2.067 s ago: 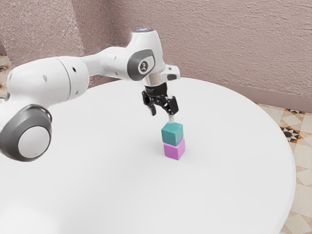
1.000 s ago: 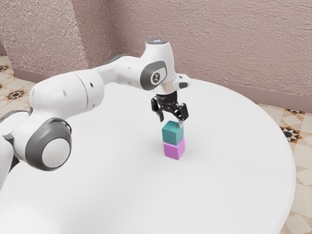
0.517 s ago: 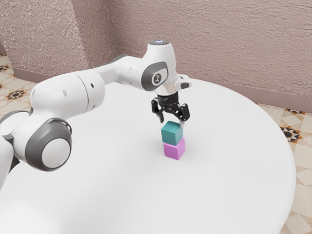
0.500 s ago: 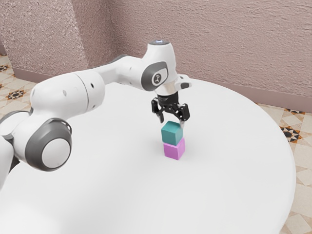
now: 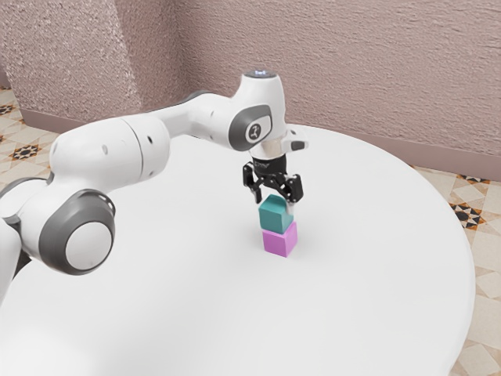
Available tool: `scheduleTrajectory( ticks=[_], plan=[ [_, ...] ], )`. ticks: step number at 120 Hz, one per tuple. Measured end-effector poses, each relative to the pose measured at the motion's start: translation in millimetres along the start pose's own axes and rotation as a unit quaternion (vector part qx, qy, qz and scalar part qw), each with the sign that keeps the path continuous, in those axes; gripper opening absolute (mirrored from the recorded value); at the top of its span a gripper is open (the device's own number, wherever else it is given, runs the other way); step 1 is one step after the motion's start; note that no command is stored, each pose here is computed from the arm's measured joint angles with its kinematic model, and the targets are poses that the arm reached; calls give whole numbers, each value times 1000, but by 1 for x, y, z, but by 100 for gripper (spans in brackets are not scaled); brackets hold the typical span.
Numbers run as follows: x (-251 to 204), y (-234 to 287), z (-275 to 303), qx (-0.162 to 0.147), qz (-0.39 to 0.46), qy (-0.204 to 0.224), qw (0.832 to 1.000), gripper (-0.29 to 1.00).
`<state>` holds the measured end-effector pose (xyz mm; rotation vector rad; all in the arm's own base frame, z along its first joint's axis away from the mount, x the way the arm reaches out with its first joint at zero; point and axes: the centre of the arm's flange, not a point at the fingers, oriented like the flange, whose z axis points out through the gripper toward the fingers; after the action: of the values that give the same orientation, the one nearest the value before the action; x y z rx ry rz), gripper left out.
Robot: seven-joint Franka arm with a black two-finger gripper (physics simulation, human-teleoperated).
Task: Pick up the blue block with one arm, and put the blue block on the table with one arm
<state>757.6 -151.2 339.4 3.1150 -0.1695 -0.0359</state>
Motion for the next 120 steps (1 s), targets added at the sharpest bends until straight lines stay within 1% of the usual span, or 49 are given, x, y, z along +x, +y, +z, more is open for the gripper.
scheduleTrajectory(
  ticks=[40, 96, 120],
  plan=[
    [0, 8, 12, -6, 28, 5, 1000, 70],
    [0, 2, 15, -5, 10, 7, 1000, 70],
    [-2, 0, 22, -6, -4, 0, 1000, 70]
  ],
)
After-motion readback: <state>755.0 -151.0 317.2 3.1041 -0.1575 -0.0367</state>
